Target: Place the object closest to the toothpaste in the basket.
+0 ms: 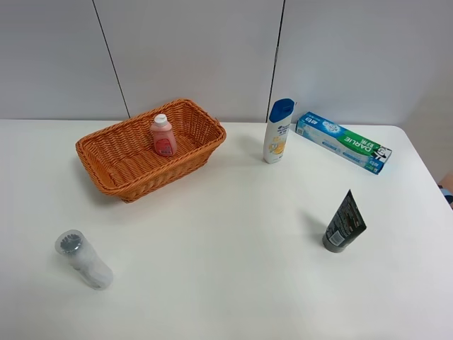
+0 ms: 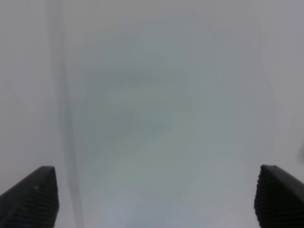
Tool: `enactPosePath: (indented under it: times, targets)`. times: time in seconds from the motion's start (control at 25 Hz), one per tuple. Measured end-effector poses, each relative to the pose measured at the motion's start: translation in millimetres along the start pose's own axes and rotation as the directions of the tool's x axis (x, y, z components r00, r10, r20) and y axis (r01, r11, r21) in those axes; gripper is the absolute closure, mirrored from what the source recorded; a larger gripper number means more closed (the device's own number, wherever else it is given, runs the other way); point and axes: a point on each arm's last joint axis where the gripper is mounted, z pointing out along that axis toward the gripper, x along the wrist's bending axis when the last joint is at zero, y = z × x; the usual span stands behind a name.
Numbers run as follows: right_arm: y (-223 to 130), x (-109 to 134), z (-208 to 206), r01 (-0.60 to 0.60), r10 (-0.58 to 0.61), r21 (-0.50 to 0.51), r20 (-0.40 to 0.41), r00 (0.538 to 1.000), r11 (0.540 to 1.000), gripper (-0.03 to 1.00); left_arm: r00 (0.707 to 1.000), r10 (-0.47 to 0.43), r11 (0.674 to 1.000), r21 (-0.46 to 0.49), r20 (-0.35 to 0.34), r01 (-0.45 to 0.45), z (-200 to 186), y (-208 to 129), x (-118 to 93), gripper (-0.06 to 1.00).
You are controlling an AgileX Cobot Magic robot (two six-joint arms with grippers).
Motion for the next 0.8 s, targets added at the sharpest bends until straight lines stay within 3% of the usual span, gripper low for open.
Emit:
enactPosePath:
  times: [0.16, 0.4, 0.48, 0.6, 0.8]
  targets:
    - [-75, -7, -63, -0.077, 0.073, 0.027, 0.115, 0.991, 0.997, 0.15, 1.000, 0.000, 1.000, 0.000, 0.000, 0.000, 0, 0, 0, -0.05]
    - [-177, 13, -127, -0.106, 0.089, 0.178, 0.101, 0.991, 0.978, 0.15, 1.000, 0.000, 1.000, 0.000, 0.000, 0.000, 0, 0, 0, -0.05]
    - [-195, 17, -142, -0.097, 0.078, 0.217, 0.095, 0.992, 0.971, 0.15, 1.000, 0.000, 1.000, 0.000, 0.000, 0.000, 0, 0, 0, -0.05]
    - [-204, 20, -158, -0.075, 0.056, 0.195, 0.100, 0.993, 0.978, 0.15, 1.000, 0.000, 1.000, 0.000, 0.000, 0.000, 0, 0, 0, -0.05]
    - [-219, 21, -156, -0.082, 0.057, 0.284, 0.097, 0.994, 0.955, 0.15, 1.000, 0.000, 1.000, 0.000, 0.000, 0.000, 0, 0, 0, -0.05]
